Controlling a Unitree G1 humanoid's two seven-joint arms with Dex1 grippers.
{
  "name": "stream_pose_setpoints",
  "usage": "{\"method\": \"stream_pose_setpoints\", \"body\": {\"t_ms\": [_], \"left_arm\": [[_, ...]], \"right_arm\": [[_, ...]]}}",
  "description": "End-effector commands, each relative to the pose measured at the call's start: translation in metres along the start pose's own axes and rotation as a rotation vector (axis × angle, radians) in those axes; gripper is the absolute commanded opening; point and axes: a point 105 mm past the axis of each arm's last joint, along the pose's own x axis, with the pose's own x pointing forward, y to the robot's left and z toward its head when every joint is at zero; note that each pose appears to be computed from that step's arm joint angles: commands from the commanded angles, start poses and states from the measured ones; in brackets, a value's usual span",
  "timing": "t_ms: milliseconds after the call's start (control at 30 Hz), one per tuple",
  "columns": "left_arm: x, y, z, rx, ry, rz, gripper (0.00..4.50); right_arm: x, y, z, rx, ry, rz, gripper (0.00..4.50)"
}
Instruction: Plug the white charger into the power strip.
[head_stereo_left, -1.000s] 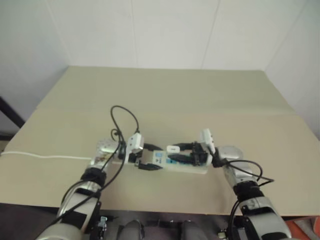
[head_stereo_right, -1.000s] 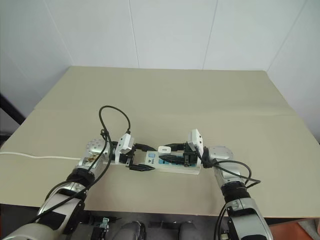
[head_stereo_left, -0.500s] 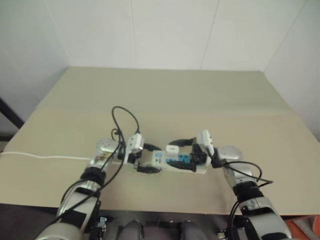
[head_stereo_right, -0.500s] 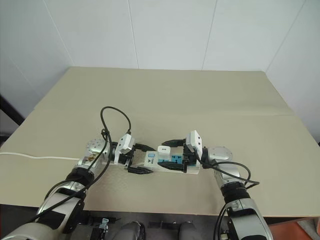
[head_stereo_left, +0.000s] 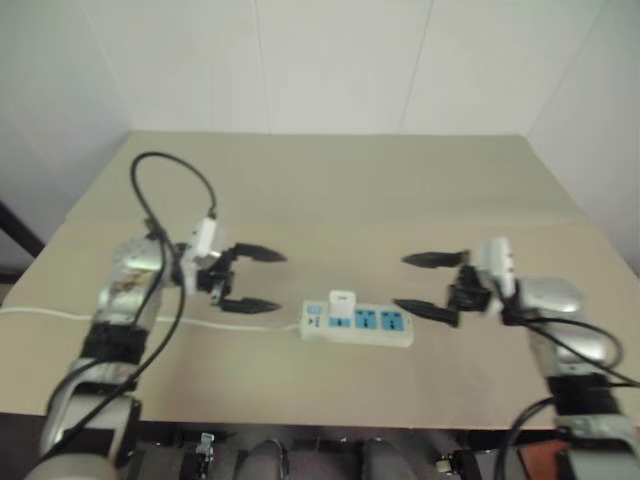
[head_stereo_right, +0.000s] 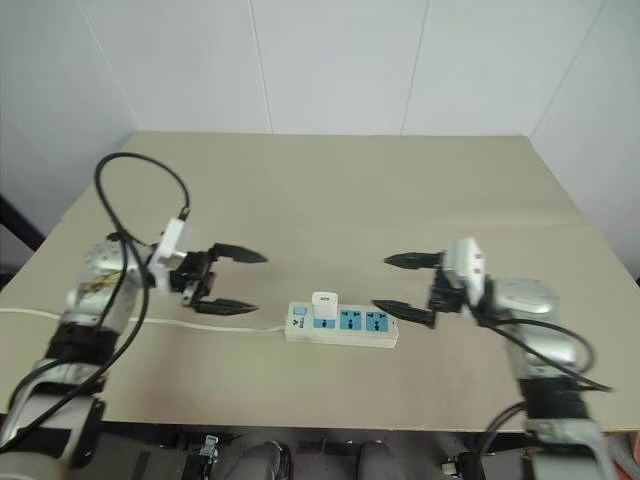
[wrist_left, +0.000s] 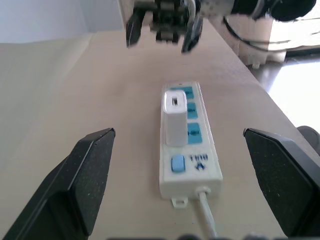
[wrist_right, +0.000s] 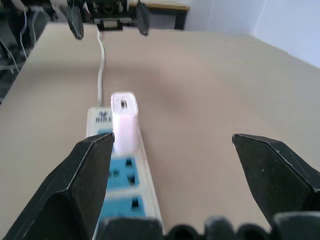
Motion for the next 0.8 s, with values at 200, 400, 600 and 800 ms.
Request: {"method": "stream_pose_setpoints", "body": {"t_ms": [200,400,600,800], "left_arm": [[-0.047,-0.020,-0.023,-0.068,0.148,0.075,4.48],[-0.043,-0.024,-0.024,-0.072,0.139,0.077,4.48],[-0.038,-0.022,-0.024,-0.073,0.132,0.076,4.48],[-0.038,-0.020,-0.026,-0.073,0.146,0.080,4.48]], "right_arm": [[-0.070,0.012,0.015,-0.005,0.283,0.027,4.50],[-0.073,0.020,0.020,0.034,0.290,0.016,4.50],[-0.076,0.021,0.017,0.025,0.315,-0.025,4.50],[-0.080,0.022,0.013,0.019,0.330,-0.051,4.50]]}}
